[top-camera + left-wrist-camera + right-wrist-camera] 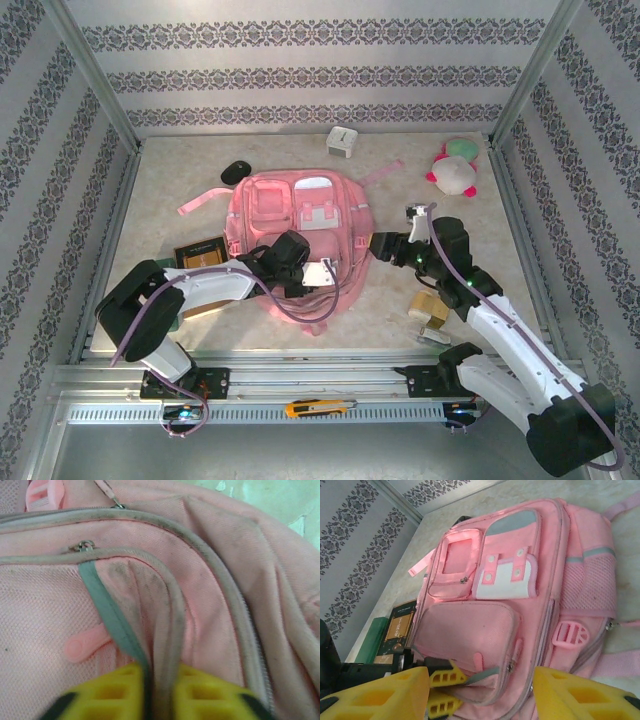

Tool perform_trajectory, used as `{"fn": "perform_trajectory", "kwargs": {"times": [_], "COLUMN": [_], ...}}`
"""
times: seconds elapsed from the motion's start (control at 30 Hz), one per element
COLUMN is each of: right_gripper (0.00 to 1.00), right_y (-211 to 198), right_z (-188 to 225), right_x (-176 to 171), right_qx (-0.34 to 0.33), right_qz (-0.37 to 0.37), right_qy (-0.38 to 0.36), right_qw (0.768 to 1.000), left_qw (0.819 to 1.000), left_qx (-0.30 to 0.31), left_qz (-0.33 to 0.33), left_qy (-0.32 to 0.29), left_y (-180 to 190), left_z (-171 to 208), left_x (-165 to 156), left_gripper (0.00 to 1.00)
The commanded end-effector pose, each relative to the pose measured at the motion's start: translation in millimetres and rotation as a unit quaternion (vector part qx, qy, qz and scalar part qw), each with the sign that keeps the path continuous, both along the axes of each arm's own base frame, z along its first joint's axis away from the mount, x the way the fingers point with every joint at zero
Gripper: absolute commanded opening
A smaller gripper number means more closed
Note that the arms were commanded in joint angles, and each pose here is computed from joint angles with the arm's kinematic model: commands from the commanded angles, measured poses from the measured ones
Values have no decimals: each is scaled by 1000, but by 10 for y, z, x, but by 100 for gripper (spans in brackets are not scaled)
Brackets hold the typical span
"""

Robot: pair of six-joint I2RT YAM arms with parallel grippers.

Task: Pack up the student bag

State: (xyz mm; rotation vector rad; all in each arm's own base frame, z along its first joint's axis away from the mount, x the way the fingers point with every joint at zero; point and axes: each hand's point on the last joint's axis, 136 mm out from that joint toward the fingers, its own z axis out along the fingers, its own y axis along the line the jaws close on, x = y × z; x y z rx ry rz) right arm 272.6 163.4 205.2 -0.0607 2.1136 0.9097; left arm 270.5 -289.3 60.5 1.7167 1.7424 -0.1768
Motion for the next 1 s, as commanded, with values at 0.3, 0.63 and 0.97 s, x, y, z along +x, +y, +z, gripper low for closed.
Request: {"fn": "perform_trajectory", "kwargs": {"times": [0.3, 0.63, 0.97], "right_gripper": [58, 60, 59], "right_y": [-46, 36, 274], "right_z": [-331, -583, -885], "right_x": [115, 65, 151], "right_qx": [-24, -76, -76], "right_qz": [21, 106, 116], "right_qy": [8, -99, -95], "right_qw": [999, 986, 986], "left_qw": [993, 991, 988], "left_qx": [-111, -132, -150], "left_qz": [-24, -30, -37], "left_qy": [9, 3, 5], "left_y": [277, 815, 938], "left_z": [1170, 1716, 2005], "left_x": [-124, -58, 64], "left_gripper": [0, 0, 0]}}
